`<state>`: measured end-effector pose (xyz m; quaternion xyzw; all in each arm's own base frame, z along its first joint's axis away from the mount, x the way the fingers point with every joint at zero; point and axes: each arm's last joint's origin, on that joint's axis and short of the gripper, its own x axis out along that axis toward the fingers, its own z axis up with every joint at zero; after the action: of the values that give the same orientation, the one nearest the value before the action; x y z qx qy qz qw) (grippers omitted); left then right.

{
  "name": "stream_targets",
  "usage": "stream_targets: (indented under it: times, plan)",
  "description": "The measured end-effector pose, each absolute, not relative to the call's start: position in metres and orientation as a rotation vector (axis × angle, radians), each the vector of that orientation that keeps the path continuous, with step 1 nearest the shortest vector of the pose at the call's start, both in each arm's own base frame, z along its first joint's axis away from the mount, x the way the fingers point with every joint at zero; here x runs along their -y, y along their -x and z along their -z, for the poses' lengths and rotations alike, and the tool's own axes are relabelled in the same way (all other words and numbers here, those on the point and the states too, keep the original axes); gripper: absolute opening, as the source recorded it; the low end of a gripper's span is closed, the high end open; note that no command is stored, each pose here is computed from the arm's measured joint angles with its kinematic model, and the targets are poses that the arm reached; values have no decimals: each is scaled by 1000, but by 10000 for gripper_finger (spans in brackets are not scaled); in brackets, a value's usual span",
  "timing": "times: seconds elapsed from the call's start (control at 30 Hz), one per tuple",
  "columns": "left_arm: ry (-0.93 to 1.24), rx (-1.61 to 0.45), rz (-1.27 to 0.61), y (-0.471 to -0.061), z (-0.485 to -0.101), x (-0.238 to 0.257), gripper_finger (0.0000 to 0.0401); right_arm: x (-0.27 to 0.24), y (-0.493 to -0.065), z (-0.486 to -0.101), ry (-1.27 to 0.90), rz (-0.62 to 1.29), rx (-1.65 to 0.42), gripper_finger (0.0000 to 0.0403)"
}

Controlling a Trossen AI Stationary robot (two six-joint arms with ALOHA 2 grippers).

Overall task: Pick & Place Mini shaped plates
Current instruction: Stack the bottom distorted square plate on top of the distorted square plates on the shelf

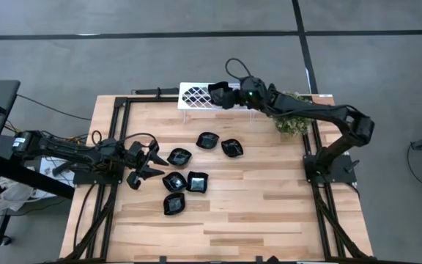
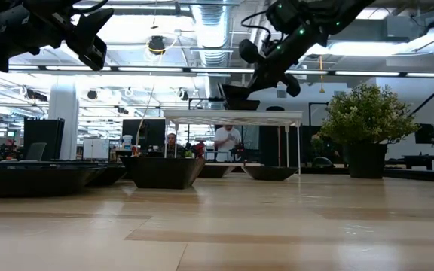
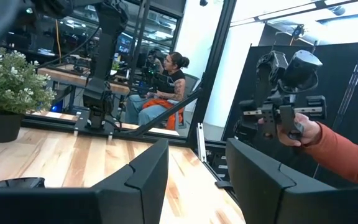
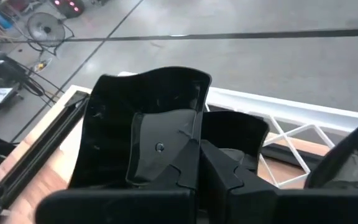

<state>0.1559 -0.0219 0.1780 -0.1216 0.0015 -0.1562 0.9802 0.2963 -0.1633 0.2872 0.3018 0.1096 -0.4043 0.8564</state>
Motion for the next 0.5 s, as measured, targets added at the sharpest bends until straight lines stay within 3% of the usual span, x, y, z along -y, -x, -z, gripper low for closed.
stream_targets:
  times: [0.5]
  plan:
    - [247,-3,315,-156,-178,22,163,170,-288,-284,-602,887,-304,5]
